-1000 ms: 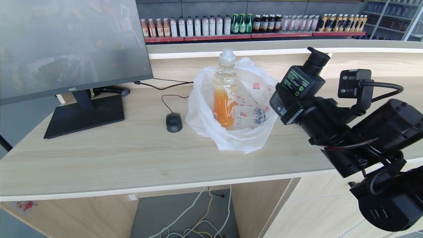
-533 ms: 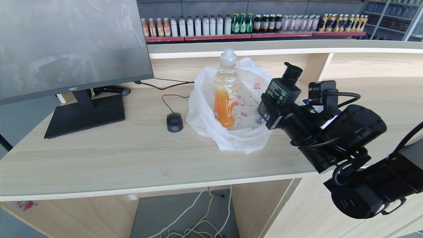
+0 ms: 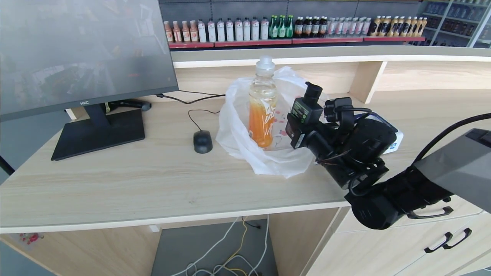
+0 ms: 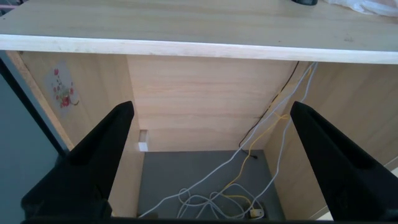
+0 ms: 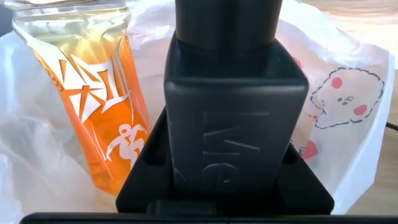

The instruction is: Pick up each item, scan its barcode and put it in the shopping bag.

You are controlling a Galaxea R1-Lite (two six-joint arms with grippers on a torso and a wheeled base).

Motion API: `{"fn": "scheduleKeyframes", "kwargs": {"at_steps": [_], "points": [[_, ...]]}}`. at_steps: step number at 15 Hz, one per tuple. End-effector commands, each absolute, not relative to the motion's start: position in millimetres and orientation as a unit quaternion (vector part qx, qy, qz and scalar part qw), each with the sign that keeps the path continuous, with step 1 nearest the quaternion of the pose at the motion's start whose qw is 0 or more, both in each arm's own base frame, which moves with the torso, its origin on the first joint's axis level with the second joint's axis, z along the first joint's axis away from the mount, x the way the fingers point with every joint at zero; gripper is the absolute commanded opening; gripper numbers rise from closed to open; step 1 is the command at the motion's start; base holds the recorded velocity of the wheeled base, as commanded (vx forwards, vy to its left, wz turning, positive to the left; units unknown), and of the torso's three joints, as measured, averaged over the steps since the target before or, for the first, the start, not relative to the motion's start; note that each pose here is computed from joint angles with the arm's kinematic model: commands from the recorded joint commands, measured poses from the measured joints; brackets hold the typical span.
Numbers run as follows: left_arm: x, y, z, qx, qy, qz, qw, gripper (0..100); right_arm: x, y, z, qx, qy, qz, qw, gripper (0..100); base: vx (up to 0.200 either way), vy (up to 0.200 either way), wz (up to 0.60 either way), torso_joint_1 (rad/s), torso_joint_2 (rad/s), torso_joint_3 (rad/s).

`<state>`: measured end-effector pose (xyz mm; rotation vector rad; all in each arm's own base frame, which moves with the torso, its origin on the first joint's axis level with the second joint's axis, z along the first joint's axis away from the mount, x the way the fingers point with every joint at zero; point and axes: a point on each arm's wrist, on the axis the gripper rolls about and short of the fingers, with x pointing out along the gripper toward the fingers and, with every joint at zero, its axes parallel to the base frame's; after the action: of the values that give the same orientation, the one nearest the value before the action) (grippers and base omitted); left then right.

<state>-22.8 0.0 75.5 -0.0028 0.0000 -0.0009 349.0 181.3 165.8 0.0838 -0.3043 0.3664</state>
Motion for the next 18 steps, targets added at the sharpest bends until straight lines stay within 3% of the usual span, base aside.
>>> {"fn": "scheduleKeyframes", "kwargs": {"at_steps": [1,6,18], "points": [[-23,0,75,-0.002,0.000,-0.001,1.000,100,361,183,181,0.044,-0.163,0.176,0.970,0,0.000,0.000,0.00,0.000,0.00,0.000],[-23,0,75,-0.002,0.000,-0.001,1.000,100,374,186,187,0.036,-0.137,0.173,0.975,0,0.000,0.000,0.00,0.000,0.00,0.000],[-23,0,75,-0.002,0.000,0.000,1.000,100,395,187,149,-0.006,-0.095,0.161,0.982,0,0.000,0.000,0.00,0.000,0.00,0.000]]}}
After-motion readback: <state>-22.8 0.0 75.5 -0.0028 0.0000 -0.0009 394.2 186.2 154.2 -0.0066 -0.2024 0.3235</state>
